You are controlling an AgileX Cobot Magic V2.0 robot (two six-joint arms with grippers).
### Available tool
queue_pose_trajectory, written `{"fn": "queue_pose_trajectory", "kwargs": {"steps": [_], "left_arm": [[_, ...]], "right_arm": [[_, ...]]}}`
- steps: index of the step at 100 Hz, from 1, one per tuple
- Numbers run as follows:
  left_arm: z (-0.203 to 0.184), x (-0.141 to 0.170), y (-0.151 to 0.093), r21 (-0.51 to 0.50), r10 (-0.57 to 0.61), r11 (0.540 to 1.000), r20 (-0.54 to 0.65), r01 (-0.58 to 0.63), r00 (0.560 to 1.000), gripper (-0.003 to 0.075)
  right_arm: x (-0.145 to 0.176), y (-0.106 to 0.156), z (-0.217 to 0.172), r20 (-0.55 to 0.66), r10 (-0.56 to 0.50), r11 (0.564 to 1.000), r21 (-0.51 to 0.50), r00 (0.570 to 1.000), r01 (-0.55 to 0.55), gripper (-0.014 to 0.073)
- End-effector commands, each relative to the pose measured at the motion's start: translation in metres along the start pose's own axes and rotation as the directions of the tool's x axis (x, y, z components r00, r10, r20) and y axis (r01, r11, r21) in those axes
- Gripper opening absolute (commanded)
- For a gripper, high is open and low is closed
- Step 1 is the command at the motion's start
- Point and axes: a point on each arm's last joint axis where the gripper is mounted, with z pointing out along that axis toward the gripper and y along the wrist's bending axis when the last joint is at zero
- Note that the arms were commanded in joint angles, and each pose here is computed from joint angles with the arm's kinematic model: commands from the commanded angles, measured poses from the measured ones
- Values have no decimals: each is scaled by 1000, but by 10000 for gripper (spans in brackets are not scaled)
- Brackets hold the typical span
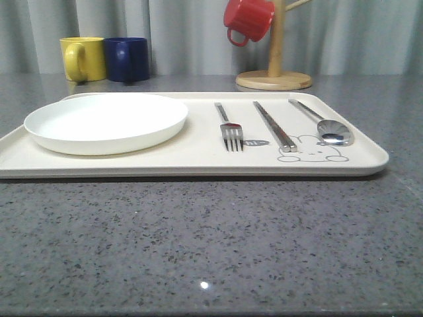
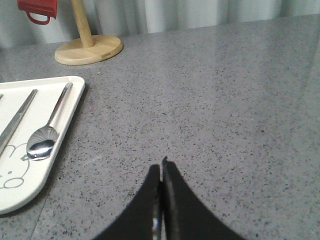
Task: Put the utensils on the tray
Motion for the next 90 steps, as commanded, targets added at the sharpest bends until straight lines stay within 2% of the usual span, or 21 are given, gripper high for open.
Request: {"fn": "queue_pose_trajectory", "kwargs": {"steps": [1, 24, 58, 90], "left_arm": [[-2, -13, -1, 11, -8, 1000, 83, 7, 997, -19], [-2, -13, -1, 11, -8, 1000, 83, 7, 997, -19], [-2, -13, -1, 11, -8, 1000, 83, 7, 997, -19], [-2, -13, -1, 11, -8, 1000, 83, 7, 997, -19]], "right_arm": [[0, 0, -4, 137, -29, 999, -14, 990, 31, -61], [36, -5, -6, 258, -25, 999, -37, 966, 36, -61], [36, -5, -7, 256, -115, 992, -12, 960, 122, -61], [36, -5, -7, 254, -112, 993, -12, 961, 119, -61]]}}
